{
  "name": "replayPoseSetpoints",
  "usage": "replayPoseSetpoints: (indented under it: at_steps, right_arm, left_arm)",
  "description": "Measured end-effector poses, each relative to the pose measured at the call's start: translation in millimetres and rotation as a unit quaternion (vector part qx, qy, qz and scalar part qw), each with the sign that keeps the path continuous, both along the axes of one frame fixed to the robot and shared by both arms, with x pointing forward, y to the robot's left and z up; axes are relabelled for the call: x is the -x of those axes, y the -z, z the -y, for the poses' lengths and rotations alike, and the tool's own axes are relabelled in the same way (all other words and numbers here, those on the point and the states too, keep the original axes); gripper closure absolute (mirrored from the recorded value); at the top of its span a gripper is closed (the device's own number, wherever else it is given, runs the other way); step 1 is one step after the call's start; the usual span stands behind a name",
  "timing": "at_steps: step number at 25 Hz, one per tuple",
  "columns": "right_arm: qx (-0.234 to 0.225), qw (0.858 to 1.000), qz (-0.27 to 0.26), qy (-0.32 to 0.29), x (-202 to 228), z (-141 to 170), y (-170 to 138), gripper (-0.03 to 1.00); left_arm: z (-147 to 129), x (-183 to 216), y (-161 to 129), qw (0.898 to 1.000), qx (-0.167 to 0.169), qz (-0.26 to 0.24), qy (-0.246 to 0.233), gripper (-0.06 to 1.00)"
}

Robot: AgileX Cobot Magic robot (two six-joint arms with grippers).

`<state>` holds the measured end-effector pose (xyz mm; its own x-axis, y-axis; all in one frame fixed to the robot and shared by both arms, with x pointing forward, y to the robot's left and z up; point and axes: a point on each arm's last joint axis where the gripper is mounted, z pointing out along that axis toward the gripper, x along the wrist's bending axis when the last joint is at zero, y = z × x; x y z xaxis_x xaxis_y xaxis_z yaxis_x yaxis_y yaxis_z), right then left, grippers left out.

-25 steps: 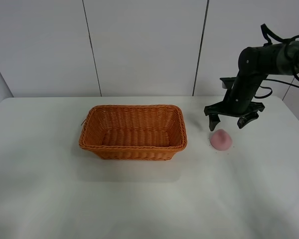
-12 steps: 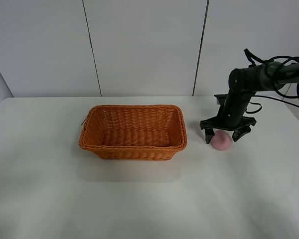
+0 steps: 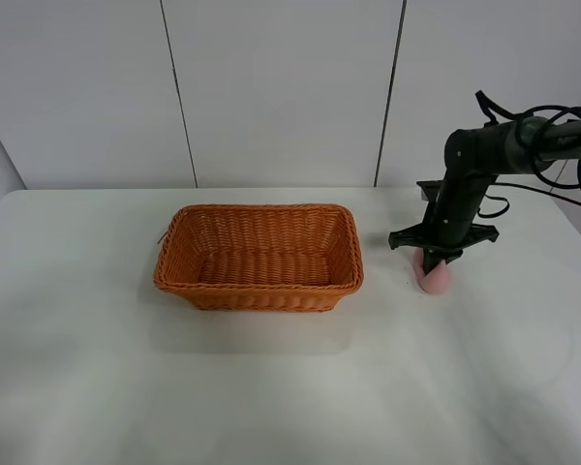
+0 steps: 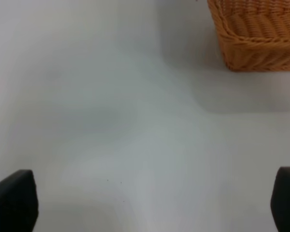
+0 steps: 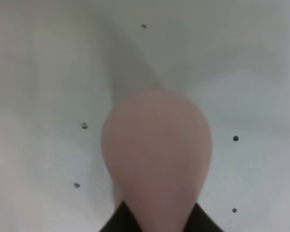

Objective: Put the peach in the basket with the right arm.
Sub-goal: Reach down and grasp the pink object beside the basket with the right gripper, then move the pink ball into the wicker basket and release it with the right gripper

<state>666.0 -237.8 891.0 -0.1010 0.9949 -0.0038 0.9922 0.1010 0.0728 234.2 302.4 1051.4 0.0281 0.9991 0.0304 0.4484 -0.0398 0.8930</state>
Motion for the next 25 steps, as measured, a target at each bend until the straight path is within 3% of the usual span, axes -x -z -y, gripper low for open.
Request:
replayPoseSetpoints:
  at_steps: [6, 15, 18, 25]
  right_arm:
    - [0.003, 1.0, 0.0, -0.006, -15, -7, -41, 0.96]
    - [-0.009, 0.989, 0.145, -0.021, -38, -22, -157, 0.96]
    - [-0.012, 0.985, 0.169, -0.022, -40, -24, -171, 0.96]
    - [-0.031, 0.985, 0.164, -0.041, -35, -46, -173, 0.96]
  left_arm:
    - [0, 0, 0, 1.0, 0.0, 0.0, 0.0, -0.04]
    - [0, 0, 0, 1.0, 0.0, 0.0, 0.0, -0.04]
    - [0, 0, 0, 1.0, 0.0, 0.0, 0.0, -0.04]
    - [0, 0, 0, 1.0, 0.0, 0.0, 0.0, -0.04]
